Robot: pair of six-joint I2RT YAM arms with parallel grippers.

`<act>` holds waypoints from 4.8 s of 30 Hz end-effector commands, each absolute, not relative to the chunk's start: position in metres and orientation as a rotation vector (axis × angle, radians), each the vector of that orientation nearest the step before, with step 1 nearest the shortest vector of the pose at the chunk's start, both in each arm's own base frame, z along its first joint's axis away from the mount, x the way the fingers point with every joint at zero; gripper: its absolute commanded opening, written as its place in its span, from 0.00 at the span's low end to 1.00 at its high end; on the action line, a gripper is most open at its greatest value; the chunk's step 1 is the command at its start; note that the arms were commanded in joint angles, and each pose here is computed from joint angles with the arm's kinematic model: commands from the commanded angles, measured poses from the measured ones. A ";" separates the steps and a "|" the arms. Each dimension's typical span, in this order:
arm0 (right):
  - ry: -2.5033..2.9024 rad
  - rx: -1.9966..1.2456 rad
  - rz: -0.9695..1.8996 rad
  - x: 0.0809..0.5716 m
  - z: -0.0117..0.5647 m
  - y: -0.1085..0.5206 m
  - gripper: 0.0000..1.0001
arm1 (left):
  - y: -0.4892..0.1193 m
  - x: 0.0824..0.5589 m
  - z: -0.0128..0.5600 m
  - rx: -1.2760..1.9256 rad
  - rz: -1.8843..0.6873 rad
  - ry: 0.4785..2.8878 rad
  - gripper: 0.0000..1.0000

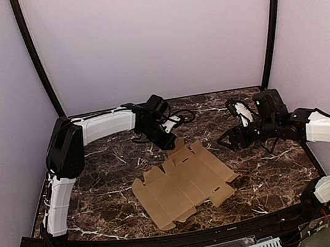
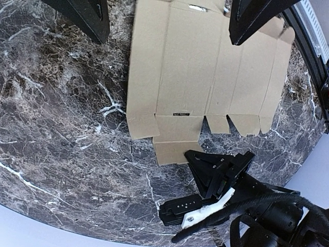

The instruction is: Fold the paper box

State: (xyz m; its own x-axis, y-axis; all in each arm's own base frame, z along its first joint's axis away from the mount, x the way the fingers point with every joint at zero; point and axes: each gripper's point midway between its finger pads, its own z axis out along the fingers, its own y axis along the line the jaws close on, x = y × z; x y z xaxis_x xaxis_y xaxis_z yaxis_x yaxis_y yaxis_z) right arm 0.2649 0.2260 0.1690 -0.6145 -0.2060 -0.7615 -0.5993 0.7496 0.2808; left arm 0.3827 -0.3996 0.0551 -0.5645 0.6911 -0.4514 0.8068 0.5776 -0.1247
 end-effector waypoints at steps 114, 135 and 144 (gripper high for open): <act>2.249 -1.220 0.747 0.277 0.163 0.293 0.00 | -0.280 0.298 0.169 0.614 -0.579 1.990 0.19; 2.054 -1.363 0.158 0.266 0.175 0.317 0.00 | -0.307 0.287 0.224 0.618 -0.800 2.015 0.09; 1.939 -1.370 -0.046 0.259 0.185 0.331 0.00 | -0.315 0.290 0.212 0.637 -0.806 2.070 0.00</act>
State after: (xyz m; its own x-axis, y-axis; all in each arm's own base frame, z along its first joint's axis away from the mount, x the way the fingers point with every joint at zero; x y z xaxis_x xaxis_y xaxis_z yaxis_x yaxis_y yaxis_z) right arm 0.2480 0.3270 0.1609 -0.1842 -0.8321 -0.5231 -0.8593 0.3947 -0.3253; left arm 0.2951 -0.3130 0.2163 -0.5181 0.1357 -0.8445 0.6727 0.6744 -0.3043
